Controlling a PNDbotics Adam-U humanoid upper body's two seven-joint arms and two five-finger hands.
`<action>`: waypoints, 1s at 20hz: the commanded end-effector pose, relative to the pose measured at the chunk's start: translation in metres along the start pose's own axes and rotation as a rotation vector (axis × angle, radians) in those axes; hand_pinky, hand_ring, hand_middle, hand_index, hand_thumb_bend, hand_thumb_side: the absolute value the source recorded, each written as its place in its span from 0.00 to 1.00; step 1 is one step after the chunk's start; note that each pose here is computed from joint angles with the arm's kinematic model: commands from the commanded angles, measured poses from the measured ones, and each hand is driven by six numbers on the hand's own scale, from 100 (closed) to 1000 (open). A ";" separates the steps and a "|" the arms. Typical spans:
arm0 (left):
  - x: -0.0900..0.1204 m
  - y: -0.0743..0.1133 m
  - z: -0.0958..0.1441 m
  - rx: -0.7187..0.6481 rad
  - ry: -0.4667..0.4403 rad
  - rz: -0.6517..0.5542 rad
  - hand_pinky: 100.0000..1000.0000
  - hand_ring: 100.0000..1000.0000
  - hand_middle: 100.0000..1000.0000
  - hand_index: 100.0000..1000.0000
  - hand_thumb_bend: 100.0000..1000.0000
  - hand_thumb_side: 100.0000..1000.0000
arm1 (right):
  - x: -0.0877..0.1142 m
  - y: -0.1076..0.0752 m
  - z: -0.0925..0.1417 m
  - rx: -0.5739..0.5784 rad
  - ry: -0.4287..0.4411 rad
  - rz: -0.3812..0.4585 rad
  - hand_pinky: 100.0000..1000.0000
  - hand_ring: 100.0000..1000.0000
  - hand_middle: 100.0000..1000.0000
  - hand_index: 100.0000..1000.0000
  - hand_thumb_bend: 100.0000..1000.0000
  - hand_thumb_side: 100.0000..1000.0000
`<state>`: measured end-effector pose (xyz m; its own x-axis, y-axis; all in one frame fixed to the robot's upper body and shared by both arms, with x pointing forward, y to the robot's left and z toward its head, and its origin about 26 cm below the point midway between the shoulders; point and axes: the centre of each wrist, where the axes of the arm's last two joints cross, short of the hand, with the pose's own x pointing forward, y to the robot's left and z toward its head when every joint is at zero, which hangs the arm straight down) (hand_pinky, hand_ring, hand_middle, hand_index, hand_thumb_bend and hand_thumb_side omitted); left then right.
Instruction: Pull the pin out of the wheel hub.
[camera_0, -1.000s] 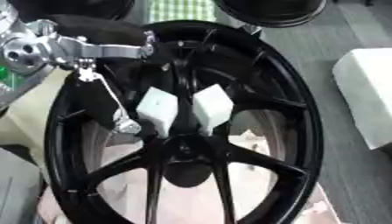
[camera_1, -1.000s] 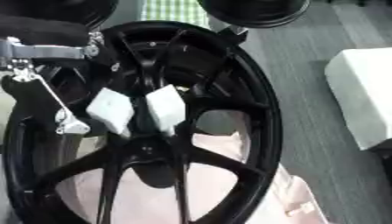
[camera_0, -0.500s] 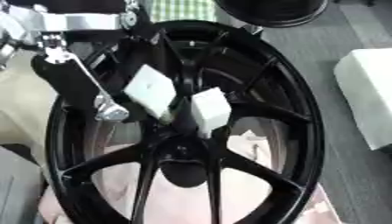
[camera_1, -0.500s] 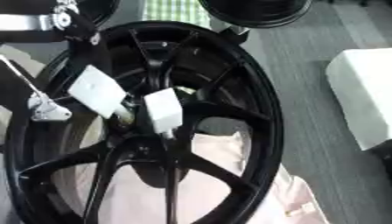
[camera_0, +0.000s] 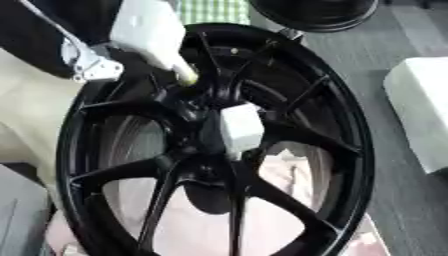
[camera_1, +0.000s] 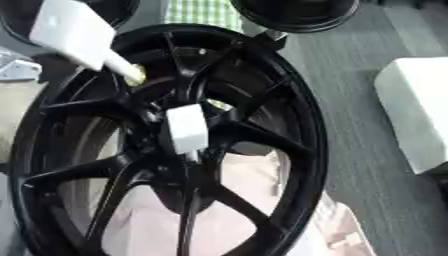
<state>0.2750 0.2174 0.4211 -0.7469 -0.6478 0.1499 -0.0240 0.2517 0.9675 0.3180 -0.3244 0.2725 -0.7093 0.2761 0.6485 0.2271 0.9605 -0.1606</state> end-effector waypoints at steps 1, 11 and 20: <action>-0.013 0.028 0.019 0.144 0.072 0.005 0.43 0.29 0.20 0.26 0.18 0.00 | 0.012 -0.008 -0.004 -0.013 -0.040 0.027 0.84 0.73 0.57 0.74 0.00 0.31; -0.082 0.057 0.085 0.431 0.326 0.131 0.42 0.28 0.19 0.26 0.10 0.00 | 0.013 -0.015 -0.003 -0.047 -0.042 0.048 0.84 0.73 0.57 0.74 0.00 0.31; -0.151 0.031 0.149 0.674 0.599 0.204 0.46 0.33 0.25 0.36 0.09 0.02 | 0.017 -0.020 -0.003 -0.088 -0.050 0.054 0.84 0.73 0.57 0.74 0.00 0.31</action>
<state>0.2983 0.4211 0.3857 -0.3144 -0.7473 0.5854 -0.3778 0.6642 0.6450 0.3114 -0.3360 0.2749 -0.7031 0.2977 0.6458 0.2994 0.9477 -0.1109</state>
